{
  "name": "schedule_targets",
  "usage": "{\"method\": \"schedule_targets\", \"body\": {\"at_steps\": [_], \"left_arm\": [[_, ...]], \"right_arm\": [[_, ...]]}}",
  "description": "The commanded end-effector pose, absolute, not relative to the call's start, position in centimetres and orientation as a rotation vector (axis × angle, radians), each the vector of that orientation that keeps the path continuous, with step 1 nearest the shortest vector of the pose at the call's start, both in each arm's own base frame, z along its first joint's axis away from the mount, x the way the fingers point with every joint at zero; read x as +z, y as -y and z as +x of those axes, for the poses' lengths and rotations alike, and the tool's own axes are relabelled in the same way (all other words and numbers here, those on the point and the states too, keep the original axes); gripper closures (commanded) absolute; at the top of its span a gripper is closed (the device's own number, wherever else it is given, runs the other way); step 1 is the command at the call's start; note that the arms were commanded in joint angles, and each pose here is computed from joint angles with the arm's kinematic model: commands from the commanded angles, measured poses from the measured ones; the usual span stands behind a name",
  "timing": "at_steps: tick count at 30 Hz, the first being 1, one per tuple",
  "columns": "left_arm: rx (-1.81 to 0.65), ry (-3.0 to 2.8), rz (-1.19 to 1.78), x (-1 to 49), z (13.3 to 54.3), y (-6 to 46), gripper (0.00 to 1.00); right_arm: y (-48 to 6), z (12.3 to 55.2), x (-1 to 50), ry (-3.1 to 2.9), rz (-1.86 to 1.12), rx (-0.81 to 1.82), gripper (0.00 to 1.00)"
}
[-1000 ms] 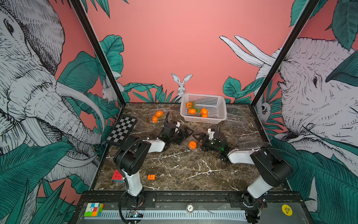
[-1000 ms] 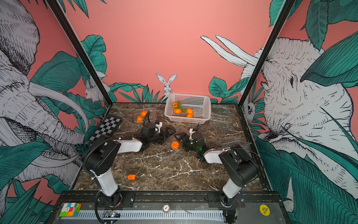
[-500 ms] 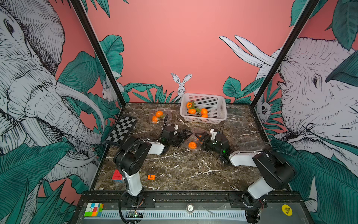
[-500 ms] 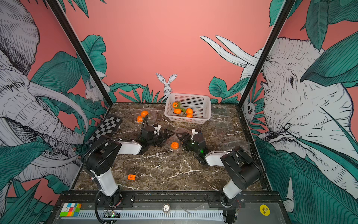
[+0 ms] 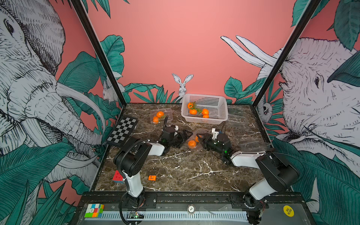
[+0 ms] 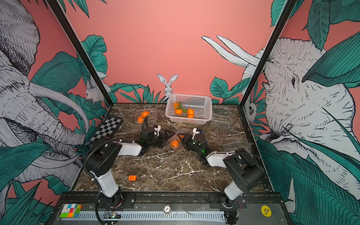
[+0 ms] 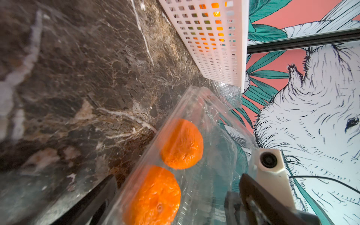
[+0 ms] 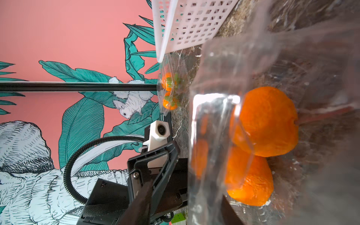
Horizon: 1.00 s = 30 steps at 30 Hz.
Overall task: Take oranges out of containers
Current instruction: Open the packing box at the center of the board.
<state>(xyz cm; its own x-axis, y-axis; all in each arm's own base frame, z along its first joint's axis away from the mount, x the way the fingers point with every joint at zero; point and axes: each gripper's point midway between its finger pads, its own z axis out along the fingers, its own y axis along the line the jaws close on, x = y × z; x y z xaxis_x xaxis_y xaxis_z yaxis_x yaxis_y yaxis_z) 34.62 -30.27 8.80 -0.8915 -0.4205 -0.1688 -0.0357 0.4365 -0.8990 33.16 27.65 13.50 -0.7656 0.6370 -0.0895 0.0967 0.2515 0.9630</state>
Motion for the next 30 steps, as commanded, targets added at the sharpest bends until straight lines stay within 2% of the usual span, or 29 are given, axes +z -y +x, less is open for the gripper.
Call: {"method": "schedule_targets", "body": {"at_steps": [1, 6, 13, 21, 30], "left_arm": [[-1.439, -2.263, -0.378, 11.2, 34.3, 29.3, 0.01], [-1.387, -2.246, -0.433, 10.8, 33.9, 26.9, 0.01], [-1.352, -2.160, -0.475, 10.9, 32.6, 24.2, 0.01], [-1.402, -2.080, -0.573, 8.5, 29.8, 23.8, 0.04], [-1.430, -2.054, -0.664, 6.1, 28.6, 24.6, 0.06]], "right_arm": [[-28.0, 33.8, 14.5, -2.012, 0.662, 1.553, 0.62], [-27.3, 34.1, 13.8, -1.995, 0.747, 1.542, 0.73], [-25.9, 34.5, 13.1, -1.980, 0.850, 1.524, 0.80], [-25.9, 35.5, 12.2, -1.917, 0.965, 1.579, 0.82], [-26.3, 35.9, 12.2, -1.884, 1.004, 1.628, 0.82]]}}
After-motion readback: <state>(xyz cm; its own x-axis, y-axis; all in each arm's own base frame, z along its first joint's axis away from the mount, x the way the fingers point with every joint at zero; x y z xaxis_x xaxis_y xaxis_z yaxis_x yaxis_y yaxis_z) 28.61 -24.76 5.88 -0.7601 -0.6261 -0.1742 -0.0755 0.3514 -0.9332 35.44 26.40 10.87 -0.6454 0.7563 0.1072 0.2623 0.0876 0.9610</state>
